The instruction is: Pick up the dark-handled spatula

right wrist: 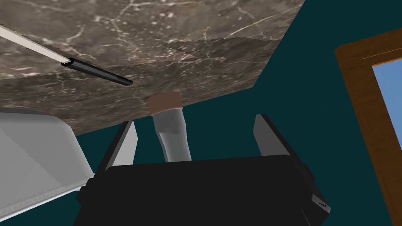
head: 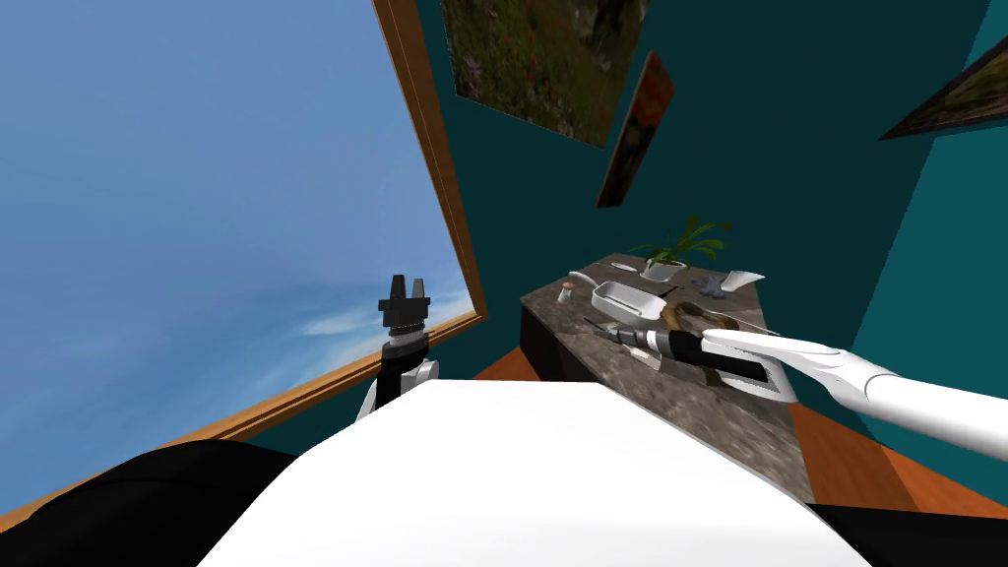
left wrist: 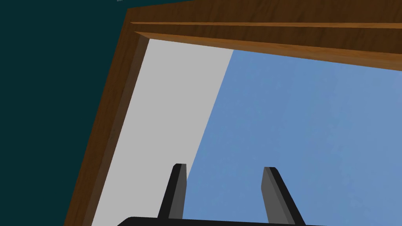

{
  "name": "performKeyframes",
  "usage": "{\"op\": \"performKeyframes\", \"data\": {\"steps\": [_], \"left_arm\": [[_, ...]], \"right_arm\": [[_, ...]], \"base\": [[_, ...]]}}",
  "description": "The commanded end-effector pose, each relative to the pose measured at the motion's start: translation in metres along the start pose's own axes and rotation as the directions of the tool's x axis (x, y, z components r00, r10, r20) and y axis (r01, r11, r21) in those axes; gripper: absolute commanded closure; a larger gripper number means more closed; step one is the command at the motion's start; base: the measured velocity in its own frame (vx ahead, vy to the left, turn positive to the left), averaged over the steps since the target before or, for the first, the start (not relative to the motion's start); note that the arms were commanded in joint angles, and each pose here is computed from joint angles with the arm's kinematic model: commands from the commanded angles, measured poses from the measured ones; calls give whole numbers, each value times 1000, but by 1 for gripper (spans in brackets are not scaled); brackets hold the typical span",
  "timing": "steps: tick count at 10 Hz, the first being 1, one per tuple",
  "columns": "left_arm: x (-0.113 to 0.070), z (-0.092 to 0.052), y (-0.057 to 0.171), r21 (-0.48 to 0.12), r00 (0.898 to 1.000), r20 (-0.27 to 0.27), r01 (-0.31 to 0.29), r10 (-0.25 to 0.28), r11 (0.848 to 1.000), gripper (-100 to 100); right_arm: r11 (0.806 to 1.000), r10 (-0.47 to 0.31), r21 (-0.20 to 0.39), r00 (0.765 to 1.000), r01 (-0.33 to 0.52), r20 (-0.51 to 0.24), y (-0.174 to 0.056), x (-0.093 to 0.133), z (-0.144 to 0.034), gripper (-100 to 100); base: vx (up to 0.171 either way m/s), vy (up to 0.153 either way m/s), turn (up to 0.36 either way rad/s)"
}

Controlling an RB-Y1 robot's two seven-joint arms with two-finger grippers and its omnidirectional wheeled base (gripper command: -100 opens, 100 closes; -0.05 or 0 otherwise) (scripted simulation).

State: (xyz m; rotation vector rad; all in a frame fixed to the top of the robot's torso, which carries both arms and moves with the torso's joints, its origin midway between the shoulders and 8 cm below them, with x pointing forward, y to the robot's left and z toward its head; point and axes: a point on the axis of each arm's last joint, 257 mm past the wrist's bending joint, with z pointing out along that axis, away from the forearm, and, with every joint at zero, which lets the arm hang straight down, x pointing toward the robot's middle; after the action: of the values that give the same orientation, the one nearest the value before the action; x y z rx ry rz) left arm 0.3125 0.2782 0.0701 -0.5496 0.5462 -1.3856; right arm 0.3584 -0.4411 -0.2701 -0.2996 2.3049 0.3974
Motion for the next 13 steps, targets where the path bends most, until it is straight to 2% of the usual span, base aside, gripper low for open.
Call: {"op": "performKeyframes", "data": {"steps": [1, 2, 3, 4, 5, 6, 7, 8, 9, 10, 11, 13], "left_arm": [[0, 0, 0, 0, 1000, 0, 0, 0, 1000, 0], [0, 0, 0, 0, 1000, 0, 0, 0, 1000, 0], [0, 0, 0, 0, 1000, 0, 0, 0, 1000, 0], [0, 0, 0, 0, 1000, 0, 0, 0, 1000, 0], [0, 0, 0, 0, 1000, 0, 0, 0, 1000, 0], [0, 0, 0, 0, 1000, 0, 0, 0, 1000, 0], [0, 0, 0, 0, 1000, 0, 0, 0, 1000, 0], [0, 0, 0, 0, 1000, 0, 0, 0, 1000, 0], [0, 0, 0, 0, 1000, 0, 0, 0, 1000, 0], [0, 0, 0, 0, 1000, 0, 0, 0, 1000, 0], [0, 0, 0, 0, 1000, 0, 0, 0, 1000, 0], [0, 0, 0, 0, 1000, 0, 0, 0, 1000, 0]], "right_arm": [[1000, -12, 22, 999, 13, -41, -13, 12, -9, -100], [998, -36, 53, 994, 42, -103, -29, 32, -21, -100], [998, -35, 53, 994, 41, -105, -29, 33, -21, -100], [994, -58, 79, 986, 71, -159, -44, 48, -34, -100], [995, -53, 78, 985, 67, -167, -44, 53, -35, -100], [991, -72, 99, 974, 95, -216, -57, 66, -48, -100], [991, -66, 97, 972, 90, -227, -56, 73, -49, -100], [987, -77, 112, 957, 112, -279, -66, 90, -62, -100], [988, -75, 111, 956, 110, -283, -66, 92, -63, -100], [984, -83, 121, 941, 129, -329, -75, 107, -76, -100], [985, -80, 120, 939, 126, -334, -74, 110, -77, -100], [981, -81, 127, 905, 147, -418, -84, 142, -101, -100]], "base": [[28, -21, 107], [33, -14, 188], [28, -15, 83], [28, -15, 156], [22, -17, 104], [27, -14, 164], [24, -16, 94], [23, -13, 116], [21, -14, 105], [27, -13, 166], [24, -14, 62], [28, -12, 154]]}}
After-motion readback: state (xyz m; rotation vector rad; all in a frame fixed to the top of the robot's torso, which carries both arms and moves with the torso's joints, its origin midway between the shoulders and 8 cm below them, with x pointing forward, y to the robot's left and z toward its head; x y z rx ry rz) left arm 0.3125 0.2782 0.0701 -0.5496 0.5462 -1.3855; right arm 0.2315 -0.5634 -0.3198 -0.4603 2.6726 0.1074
